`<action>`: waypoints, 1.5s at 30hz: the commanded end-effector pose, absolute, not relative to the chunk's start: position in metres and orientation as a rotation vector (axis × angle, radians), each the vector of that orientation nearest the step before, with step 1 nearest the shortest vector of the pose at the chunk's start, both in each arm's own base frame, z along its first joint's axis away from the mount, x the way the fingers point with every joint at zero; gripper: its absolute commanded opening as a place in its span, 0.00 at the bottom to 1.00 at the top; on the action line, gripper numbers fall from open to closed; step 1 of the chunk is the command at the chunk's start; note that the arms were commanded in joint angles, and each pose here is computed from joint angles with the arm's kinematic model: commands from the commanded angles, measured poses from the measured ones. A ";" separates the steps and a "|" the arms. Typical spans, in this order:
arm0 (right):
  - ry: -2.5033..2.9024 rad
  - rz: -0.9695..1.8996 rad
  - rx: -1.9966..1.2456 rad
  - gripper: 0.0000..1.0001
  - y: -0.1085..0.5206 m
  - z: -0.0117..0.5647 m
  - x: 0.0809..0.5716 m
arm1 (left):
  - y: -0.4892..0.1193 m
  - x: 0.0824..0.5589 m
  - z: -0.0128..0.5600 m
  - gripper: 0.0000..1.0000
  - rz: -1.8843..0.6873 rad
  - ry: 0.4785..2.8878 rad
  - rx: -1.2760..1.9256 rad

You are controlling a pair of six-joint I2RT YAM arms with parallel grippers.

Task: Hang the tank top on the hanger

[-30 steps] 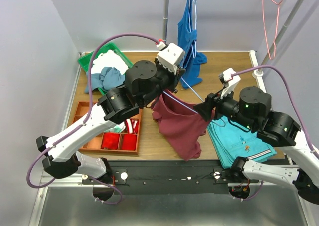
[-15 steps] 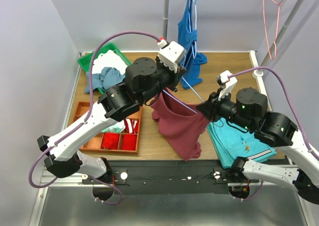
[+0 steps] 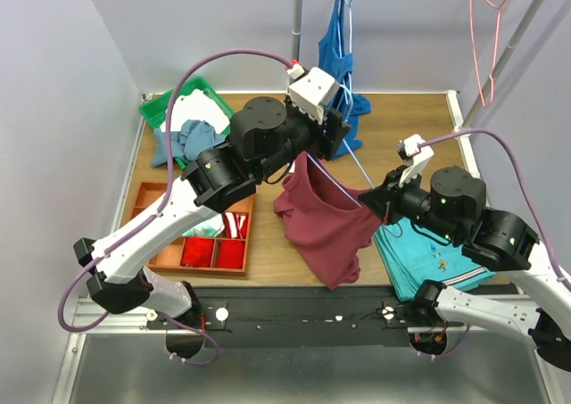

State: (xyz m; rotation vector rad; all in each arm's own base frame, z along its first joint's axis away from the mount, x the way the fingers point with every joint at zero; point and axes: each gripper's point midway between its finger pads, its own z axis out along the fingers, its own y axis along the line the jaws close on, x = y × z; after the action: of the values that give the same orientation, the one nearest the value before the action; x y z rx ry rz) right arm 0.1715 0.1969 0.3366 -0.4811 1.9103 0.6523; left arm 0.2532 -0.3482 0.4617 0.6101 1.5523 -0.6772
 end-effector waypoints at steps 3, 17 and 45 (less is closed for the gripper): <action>1.892 0.626 -0.364 0.01 0.179 0.341 0.175 | -0.339 0.250 0.496 0.88 -0.708 1.475 0.552; 1.893 0.589 -0.162 0.01 0.137 0.340 0.166 | -0.311 0.246 0.501 0.99 -0.661 1.451 0.501; 1.757 0.403 0.262 0.01 0.085 0.398 0.197 | -0.285 0.233 0.506 0.99 -0.659 1.428 0.473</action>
State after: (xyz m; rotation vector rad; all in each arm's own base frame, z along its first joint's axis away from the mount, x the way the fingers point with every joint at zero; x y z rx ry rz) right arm 0.1759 0.0933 0.3653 0.1272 1.8679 0.4615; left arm 0.2352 -0.2963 0.4957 0.5166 1.4586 -0.6567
